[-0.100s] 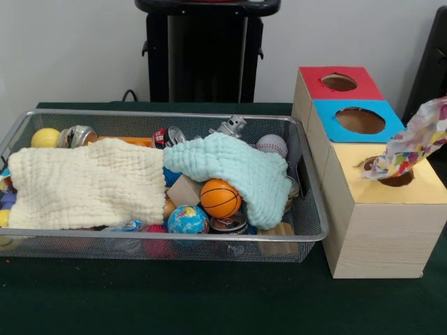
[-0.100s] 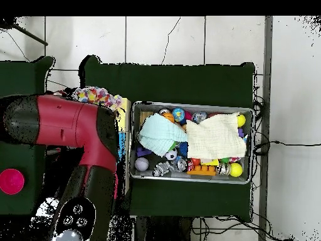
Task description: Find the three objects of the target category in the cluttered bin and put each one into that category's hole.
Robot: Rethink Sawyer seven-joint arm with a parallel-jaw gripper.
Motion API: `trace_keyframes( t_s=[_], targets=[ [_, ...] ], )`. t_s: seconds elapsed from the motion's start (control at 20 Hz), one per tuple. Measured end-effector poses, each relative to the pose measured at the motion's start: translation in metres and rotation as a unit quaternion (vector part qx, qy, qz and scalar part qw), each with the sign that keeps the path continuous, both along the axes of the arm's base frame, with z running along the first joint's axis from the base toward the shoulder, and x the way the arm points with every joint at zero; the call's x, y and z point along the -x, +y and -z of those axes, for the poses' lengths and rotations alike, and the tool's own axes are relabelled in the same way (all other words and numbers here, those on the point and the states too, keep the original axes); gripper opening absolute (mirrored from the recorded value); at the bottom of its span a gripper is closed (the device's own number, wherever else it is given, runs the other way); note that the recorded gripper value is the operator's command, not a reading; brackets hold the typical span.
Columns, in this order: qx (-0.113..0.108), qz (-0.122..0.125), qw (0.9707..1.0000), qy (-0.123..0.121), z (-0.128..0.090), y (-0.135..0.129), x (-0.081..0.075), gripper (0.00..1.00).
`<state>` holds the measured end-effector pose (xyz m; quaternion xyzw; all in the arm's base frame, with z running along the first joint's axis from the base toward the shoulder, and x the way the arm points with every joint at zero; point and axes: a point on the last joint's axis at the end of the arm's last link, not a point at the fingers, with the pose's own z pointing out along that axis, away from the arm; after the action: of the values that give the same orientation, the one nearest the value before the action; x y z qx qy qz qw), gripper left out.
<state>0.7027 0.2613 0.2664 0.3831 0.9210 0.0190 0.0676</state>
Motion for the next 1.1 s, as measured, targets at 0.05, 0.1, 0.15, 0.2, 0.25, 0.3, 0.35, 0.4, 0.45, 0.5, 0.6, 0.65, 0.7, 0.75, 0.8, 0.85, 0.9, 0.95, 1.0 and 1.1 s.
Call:
trace_keyframes(
  t_s=[0.05,0.1,0.15,0.2,0.25,0.3,0.35,0.4,0.45,0.5,0.6,0.65,0.7,0.75,0.8,0.85,0.9,0.95,1.0,1.1],
  targets=[
    [0.0,0.001,1.0,-0.002,0.0,-0.001,0.0,0.0],
    [0.001,0.001,1.0,-0.006,0.0,-0.002,0.0,0.0],
    [0.002,0.001,1.0,-0.01,0.0,-0.002,0.0,0.0],
    [0.002,0.002,0.9999,-0.015,0.001,-0.003,0.0,0.0],
    [0.003,0.002,0.9998,-0.021,0.002,-0.004,-0.001,0.0],
    [0.004,0.003,0.9997,-0.024,0.003,-0.004,-0.001,0.0],
    [0.006,0.003,0.9995,-0.031,0.006,-0.005,-0.001,0.0],
    [0.006,0.003,0.9994,-0.034,0.007,-0.004,-0.002,0.0],
    [0.006,0.002,0.9993,-0.038,0.009,-0.004,-0.002,0.0],
    [0.006,0.002,0.9992,-0.04,0.009,-0.004,-0.003,0.0],
    [0.005,-0.001,0.9989,-0.046,0.012,-0.001,-0.004,0.0],
    [0.004,-0.002,0.9989,-0.047,0.012,0.001,-0.005,0.0],
    [0.003,-0.003,0.9989,-0.047,0.013,0.002,-0.004,0.0],
    [0.001,-0.004,0.9989,-0.046,0.013,0.004,-0.004,0.0],
    [0.0,-0.005,0.999,-0.046,0.014,0.005,-0.004,0.0],
    [-0.001,-0.006,0.999,-0.045,0.015,0.007,-0.004,0.0],
    [-0.005,-0.008,0.9991,-0.043,0.018,0.011,-0.002,0.0],
    [-0.007,-0.009,0.9991,-0.042,0.019,0.012,-0.001,0.0],
    [-0.008,-0.009,0.9991,-0.041,0.021,0.013,0.0,0.0],
    [-0.008,-0.008,0.9992,-0.038,0.026,0.014,0.003,0.0]
  ],
)
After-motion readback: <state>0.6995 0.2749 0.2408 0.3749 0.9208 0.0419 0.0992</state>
